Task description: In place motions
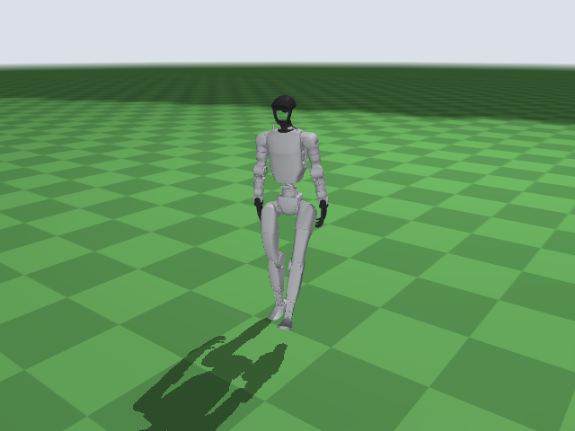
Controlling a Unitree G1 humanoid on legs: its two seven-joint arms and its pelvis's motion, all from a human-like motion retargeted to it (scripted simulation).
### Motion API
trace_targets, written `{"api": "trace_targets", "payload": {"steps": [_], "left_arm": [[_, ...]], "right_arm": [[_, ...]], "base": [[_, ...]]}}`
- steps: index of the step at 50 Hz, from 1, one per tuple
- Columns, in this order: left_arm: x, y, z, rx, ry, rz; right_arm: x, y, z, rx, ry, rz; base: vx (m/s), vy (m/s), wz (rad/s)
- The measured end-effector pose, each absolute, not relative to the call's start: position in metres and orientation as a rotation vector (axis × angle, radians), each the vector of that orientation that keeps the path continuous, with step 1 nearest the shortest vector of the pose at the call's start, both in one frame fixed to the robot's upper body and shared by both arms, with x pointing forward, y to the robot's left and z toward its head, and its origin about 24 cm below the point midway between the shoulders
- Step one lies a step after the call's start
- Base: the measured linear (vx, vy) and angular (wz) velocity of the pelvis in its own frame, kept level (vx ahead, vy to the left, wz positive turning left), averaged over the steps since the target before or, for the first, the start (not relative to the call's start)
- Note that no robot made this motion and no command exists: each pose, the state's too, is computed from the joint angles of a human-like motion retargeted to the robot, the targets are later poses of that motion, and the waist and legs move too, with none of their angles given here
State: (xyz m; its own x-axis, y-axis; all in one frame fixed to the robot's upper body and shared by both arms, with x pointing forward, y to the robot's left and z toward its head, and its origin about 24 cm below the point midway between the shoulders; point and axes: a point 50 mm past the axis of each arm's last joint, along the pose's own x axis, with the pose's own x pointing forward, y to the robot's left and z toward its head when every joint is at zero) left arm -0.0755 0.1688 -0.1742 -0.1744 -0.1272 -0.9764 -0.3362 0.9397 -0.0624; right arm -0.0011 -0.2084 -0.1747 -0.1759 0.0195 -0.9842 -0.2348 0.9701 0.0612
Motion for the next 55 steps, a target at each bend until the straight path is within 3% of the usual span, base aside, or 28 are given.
{"api": "trace_targets", "payload": {"steps": [9,15,29,38,47,55], "left_arm": [[-0.116,0.144,-0.164,-0.482,1.887,0.231],[-0.116,0.143,-0.164,-0.460,1.894,0.190],[-0.018,0.188,-0.180,-0.288,1.589,0.203],[0.015,0.188,-0.180,-0.215,1.489,0.115],[0.009,0.181,-0.181,-0.190,1.557,0.027],[-0.050,0.175,-0.177,-0.291,1.721,0.107]], "right_arm": [[0.051,-0.193,-0.176,-0.264,1.550,0.392],[0.055,-0.190,-0.176,-0.248,1.514,0.398],[-0.031,-0.209,-0.172,-0.152,1.840,0.227],[-0.064,-0.209,-0.166,-0.175,1.955,0.255],[-0.027,-0.193,-0.175,-0.142,1.823,0.286],[0.035,-0.179,-0.179,-0.311,1.608,0.459]], "base": [[-0.04,0.14,-0.63],[-0.01,0.13,-0.05],[0.06,-0.08,0.67],[0.19,-0.24,0.42],[0.08,-0.22,0.19],[0.19,-0.12,-0.27]]}}
